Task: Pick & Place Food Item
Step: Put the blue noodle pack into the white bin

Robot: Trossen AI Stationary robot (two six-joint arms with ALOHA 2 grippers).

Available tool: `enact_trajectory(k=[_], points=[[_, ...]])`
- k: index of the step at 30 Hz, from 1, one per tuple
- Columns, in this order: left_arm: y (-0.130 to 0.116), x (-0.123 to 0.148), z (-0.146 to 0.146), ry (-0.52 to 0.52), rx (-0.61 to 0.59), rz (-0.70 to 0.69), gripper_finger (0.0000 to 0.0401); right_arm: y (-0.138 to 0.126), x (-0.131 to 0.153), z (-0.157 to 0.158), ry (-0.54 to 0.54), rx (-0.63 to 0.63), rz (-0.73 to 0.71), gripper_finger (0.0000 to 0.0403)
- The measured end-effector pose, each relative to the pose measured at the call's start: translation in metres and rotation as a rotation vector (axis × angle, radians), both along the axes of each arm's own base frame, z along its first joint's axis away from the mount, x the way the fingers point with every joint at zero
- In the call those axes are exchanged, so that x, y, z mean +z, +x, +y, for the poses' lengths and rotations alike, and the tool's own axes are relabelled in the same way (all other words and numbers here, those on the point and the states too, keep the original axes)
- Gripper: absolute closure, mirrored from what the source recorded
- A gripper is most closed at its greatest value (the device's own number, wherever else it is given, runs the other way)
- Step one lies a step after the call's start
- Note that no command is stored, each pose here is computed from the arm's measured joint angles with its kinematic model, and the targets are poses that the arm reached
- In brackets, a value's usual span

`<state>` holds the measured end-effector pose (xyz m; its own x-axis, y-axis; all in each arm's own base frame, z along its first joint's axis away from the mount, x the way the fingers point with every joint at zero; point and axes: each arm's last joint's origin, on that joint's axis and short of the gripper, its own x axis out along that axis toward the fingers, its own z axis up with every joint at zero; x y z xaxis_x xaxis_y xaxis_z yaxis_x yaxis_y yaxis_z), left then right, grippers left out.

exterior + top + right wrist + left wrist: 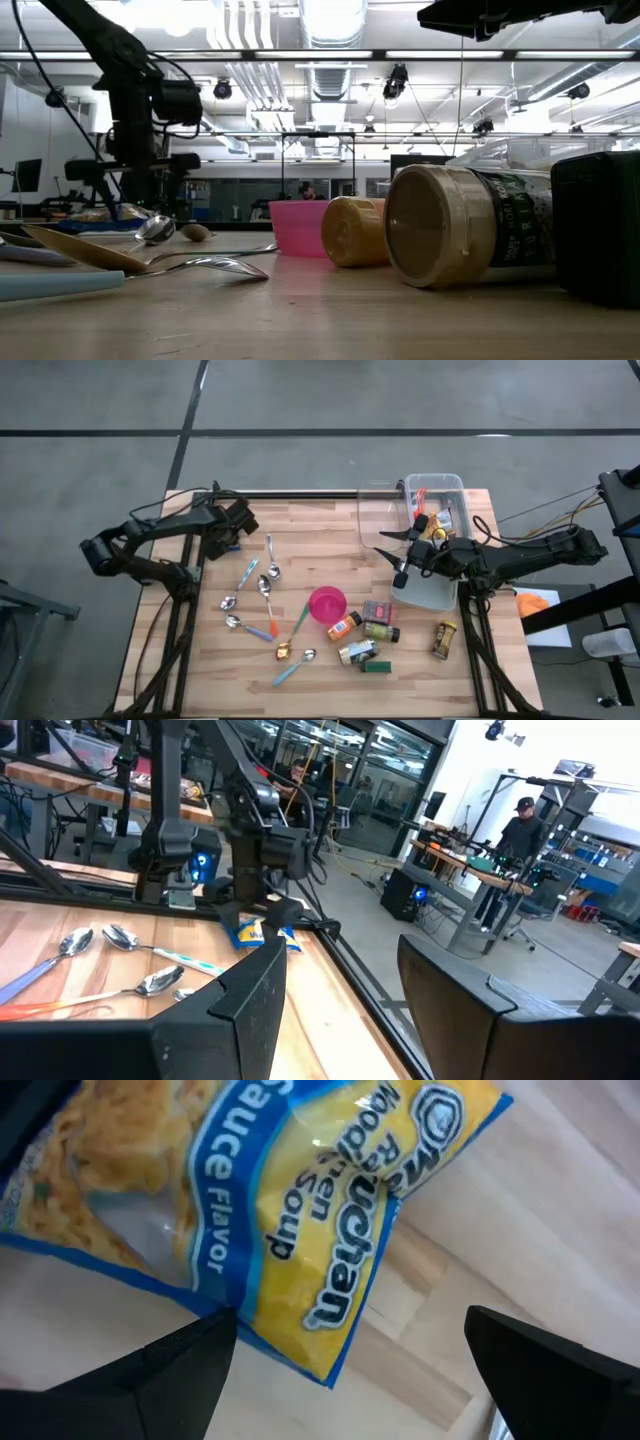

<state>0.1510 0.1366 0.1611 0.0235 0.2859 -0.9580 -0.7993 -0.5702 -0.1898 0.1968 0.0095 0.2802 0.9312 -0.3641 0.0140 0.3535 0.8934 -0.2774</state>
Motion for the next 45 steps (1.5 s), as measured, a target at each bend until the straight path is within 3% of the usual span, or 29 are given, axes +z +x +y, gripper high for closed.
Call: enact_trajectory(k=[15,21,38,41,45], points=[[0.005,-0.029,0.010,-0.100,0.023,0.136,0.0022,0.000,0.000,0.000,0.000,0.000,0.000,0.0211],[0.005,-0.028,0.010,-0.093,0.008,0.136,0.0096,0.000,0.000,0.000,0.000,0.000,0.000,0.0211],[0.007,-0.028,0.011,-0.079,0.002,0.116,0.0370,0.000,0.000,0.000,0.000,0.000,0.000,0.0211],[0.007,-0.028,0.011,-0.075,0.001,0.112,0.0394,0.000,0.000,0.000,0.000,0.000,0.000,0.0211],[0.008,-0.028,0.012,-0.073,0.000,0.108,0.0395,0.000,0.000,0.000,0.000,0.000,0.000,0.0211]])
